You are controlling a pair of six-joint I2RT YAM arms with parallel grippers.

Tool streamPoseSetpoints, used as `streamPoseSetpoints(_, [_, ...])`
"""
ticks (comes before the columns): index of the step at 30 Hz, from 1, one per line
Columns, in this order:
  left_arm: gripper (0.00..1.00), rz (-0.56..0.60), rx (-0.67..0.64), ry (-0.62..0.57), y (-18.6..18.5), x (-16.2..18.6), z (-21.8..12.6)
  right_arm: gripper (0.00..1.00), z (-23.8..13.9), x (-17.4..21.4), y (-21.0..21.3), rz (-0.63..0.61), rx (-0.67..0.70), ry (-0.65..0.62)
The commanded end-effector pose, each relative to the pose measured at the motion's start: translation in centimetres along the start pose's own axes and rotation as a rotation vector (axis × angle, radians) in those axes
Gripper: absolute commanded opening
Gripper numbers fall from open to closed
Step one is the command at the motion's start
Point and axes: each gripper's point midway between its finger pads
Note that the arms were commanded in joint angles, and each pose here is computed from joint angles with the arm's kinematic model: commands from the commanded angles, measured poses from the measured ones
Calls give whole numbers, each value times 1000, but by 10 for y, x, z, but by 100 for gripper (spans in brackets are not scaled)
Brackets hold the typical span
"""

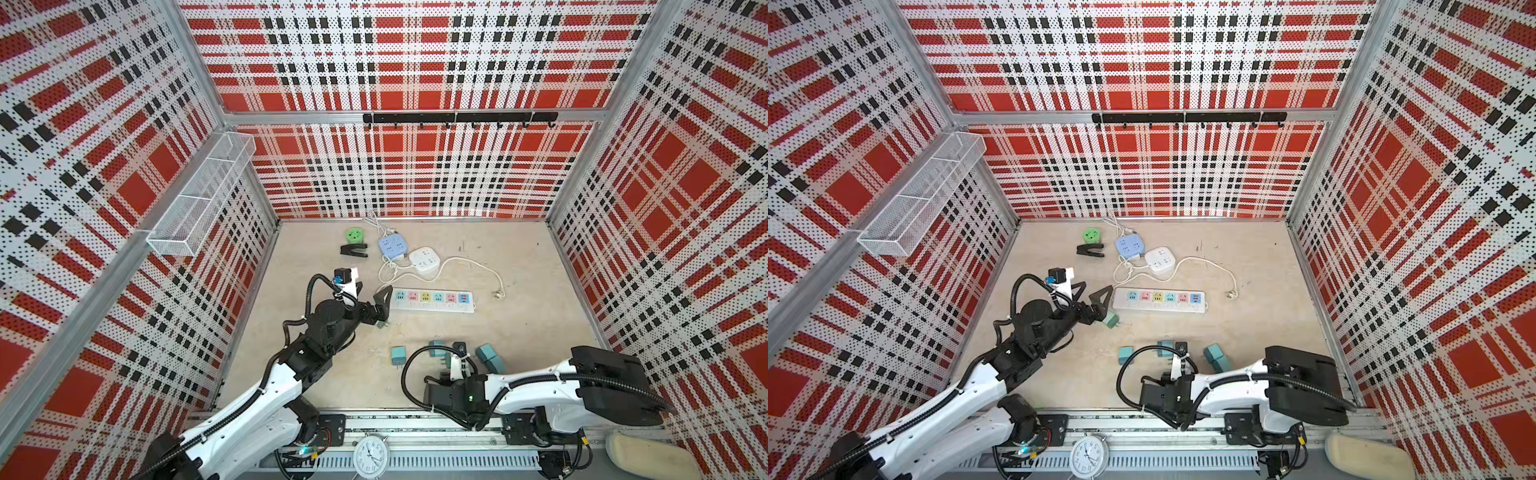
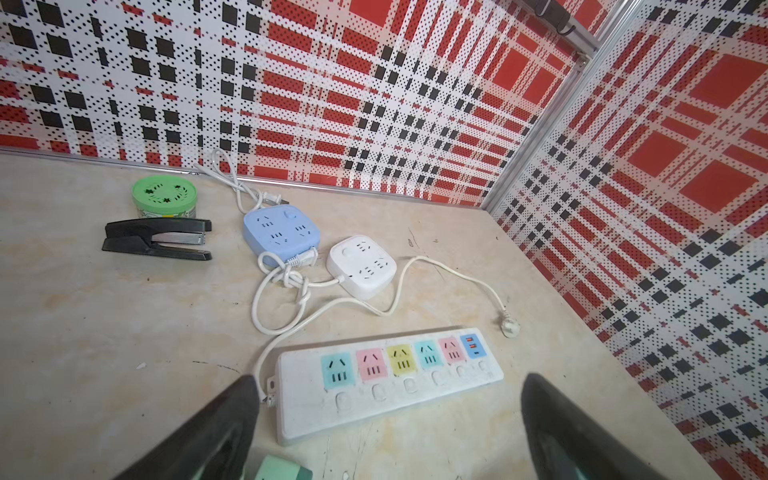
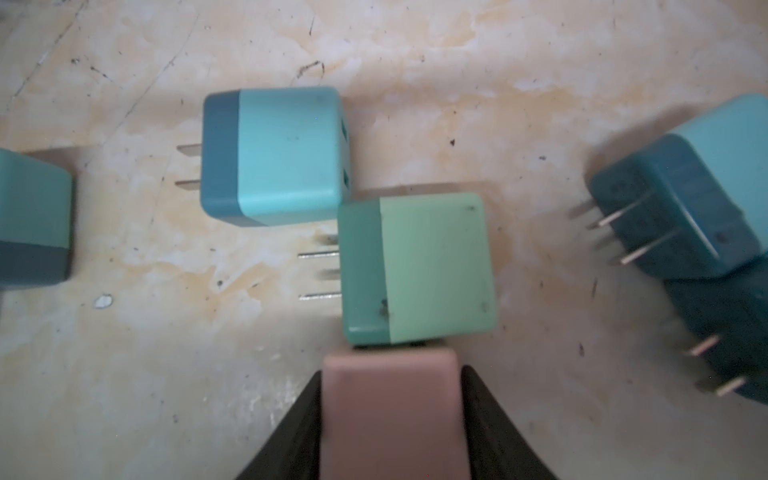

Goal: Insert the plug
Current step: 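Lower the right gripper onto the pink charger plug and grasp it, then lift the pink charger toward the left gripper while the left gripper approaches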

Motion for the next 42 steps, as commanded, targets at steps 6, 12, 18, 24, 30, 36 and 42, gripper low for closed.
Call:
streamPoseSetpoints(6, [99, -32, -51, -57, 6, -15, -2, 25, 2, 8, -10, 43, -34, 42])
streamPoseSetpoints(12, [99, -19, 5, -27, -4, -10, 2, 17, -27, -28, -18, 31, -69, -62])
streamPoseSetpoints(18, [99, 1, 123, -8, -29, -10, 1, 11, -65, -81, -31, -13, -92, -249])
streamPoseSetpoints(24, [91, 44, 214, 31, -56, -6, 6, 10, -104, -153, -47, -81, -52, -612])
streamPoseSetpoints(30, [88, 63, 296, 66, -76, -3, 10, 7, -95, -203, -27, -134, -234, -744])
streamPoseSetpoints(36, [84, 88, 403, 94, -99, 1, 10, 7, -88, -215, -21, -233, -353, -864])
streamPoseSetpoints(42, [77, 114, 555, 172, -136, 17, 14, 0, -70, -189, -3, -330, -468, -843])
Point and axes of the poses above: each gripper's point midway between its finger pads, its own z axis out along the fingers, its own y axis along the line the jaws close on, x = y × z, and after that the axes turned 4 degrees about z, right-handed
